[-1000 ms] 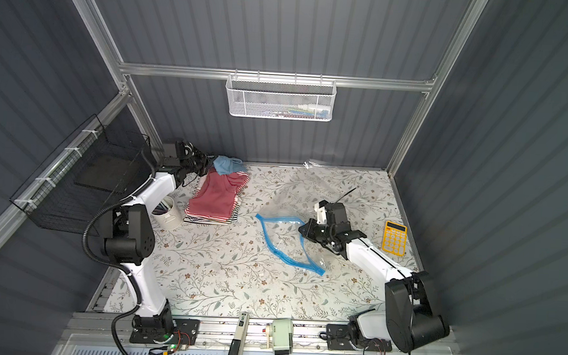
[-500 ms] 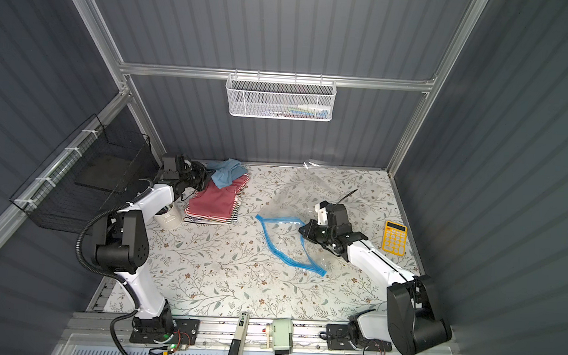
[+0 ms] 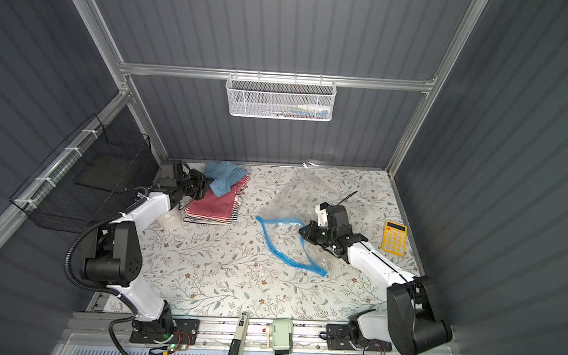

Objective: Take the tank top out of the vacuum bag
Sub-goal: Place the tank top on the tank top.

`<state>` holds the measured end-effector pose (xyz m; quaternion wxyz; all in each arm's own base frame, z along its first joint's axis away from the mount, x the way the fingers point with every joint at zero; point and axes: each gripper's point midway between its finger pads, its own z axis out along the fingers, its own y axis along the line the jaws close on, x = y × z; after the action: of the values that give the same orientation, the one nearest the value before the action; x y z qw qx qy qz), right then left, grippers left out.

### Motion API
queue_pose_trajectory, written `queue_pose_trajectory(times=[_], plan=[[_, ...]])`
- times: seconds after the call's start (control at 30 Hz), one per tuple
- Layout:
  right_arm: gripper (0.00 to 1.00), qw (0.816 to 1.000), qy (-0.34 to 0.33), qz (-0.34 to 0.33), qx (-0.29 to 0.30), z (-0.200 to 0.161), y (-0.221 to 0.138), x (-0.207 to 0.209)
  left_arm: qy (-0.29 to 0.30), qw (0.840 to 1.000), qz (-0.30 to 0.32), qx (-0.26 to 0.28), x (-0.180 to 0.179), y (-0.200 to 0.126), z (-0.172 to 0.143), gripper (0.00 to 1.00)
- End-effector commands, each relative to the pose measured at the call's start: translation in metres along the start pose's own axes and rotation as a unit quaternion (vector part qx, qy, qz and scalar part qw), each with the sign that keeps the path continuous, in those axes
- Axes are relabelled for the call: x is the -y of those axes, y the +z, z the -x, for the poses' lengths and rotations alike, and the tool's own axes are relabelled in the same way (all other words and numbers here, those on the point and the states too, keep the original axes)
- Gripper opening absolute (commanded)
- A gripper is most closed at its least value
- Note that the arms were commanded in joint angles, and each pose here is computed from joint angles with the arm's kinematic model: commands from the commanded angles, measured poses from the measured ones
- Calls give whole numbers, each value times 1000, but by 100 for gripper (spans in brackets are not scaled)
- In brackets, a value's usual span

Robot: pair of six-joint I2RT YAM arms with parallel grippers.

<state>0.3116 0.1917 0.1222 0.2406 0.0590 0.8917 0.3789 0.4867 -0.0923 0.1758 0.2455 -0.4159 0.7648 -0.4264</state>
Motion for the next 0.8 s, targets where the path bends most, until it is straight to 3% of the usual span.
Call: queue_pose_trajectory(times=[0.0,0.13,0.37,0.57,0.77], plan=[[0,1000,3,8,3,-2,-3,-1,1,999,33,-9,-16,0,-21,5],[0,1000,2,8,4,-2,-4,-1,-3,998,54,-22,-36,4,-37,6],[0,1000,-2,7,6,-3,-5,0,1,996,93,2,-67,-4,-38,5],[0,1000,-3,7,6,-4,-6,0,1,993,113,-18,-93,-1,-49,23],[0,1000,0,8,6,-3,-5,0,67,989,132,-22,-88,-23,-51,62]])
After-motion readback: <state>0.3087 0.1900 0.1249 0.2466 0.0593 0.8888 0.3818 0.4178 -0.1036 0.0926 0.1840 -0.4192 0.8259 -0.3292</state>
